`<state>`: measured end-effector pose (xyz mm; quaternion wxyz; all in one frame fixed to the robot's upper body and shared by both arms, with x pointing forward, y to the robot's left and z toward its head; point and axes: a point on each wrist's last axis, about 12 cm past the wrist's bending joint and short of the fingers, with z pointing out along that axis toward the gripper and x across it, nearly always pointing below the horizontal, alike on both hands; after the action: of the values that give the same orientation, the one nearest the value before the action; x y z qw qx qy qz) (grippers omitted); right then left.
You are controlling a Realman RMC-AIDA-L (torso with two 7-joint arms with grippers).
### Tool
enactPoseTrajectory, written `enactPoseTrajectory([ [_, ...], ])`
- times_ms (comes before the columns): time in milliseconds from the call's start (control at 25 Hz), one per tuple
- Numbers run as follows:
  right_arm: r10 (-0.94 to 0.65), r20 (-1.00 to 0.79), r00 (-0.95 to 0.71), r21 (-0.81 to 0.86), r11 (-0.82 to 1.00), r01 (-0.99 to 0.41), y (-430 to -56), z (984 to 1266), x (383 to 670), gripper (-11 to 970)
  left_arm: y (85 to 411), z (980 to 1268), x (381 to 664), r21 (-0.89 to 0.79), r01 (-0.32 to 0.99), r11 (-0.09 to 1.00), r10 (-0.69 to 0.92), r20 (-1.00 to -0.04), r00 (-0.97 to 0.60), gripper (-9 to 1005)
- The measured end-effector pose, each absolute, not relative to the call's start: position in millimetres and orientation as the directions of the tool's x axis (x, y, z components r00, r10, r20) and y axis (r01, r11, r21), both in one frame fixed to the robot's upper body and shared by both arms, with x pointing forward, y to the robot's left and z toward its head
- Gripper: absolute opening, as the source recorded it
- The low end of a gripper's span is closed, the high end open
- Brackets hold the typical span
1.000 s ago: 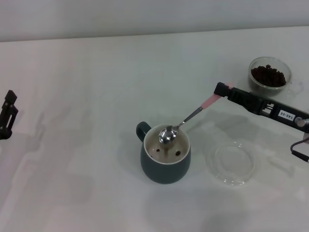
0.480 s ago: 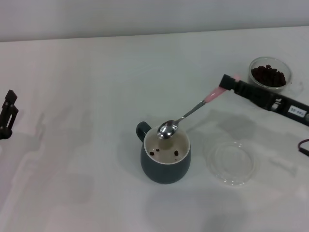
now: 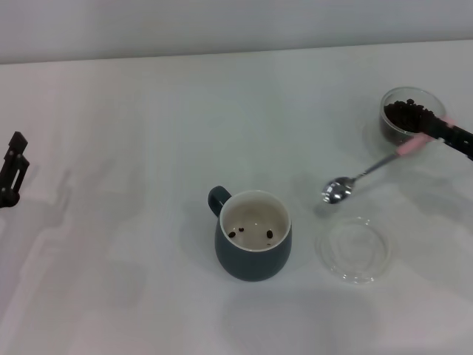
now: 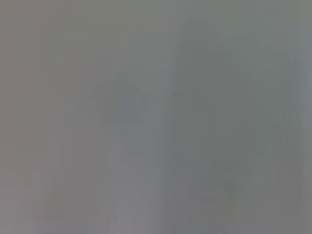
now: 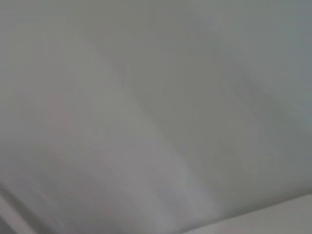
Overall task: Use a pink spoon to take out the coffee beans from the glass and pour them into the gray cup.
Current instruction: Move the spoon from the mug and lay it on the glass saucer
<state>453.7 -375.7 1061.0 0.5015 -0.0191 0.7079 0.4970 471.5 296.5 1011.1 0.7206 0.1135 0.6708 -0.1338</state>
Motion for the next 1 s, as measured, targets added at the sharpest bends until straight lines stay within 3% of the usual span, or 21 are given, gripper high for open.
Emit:
enactPoseTrajectory([
  [600,0.401,-0.707,-0.583,0.673,0.634,-0.38,-396.6,1036.7,433.8,154,294.8,1014.6,482.8,-0.001,0.356,0.934,-0.027,-0.997,0.068,518],
  [1000,0.389,-0.688,-0.612,0.679,0.643,-0.354,-391.1,1028.9,433.5,154,294.5,1014.9,487.4,0.004,0.354,0.935,-0.019,-0.998,0.061,518],
])
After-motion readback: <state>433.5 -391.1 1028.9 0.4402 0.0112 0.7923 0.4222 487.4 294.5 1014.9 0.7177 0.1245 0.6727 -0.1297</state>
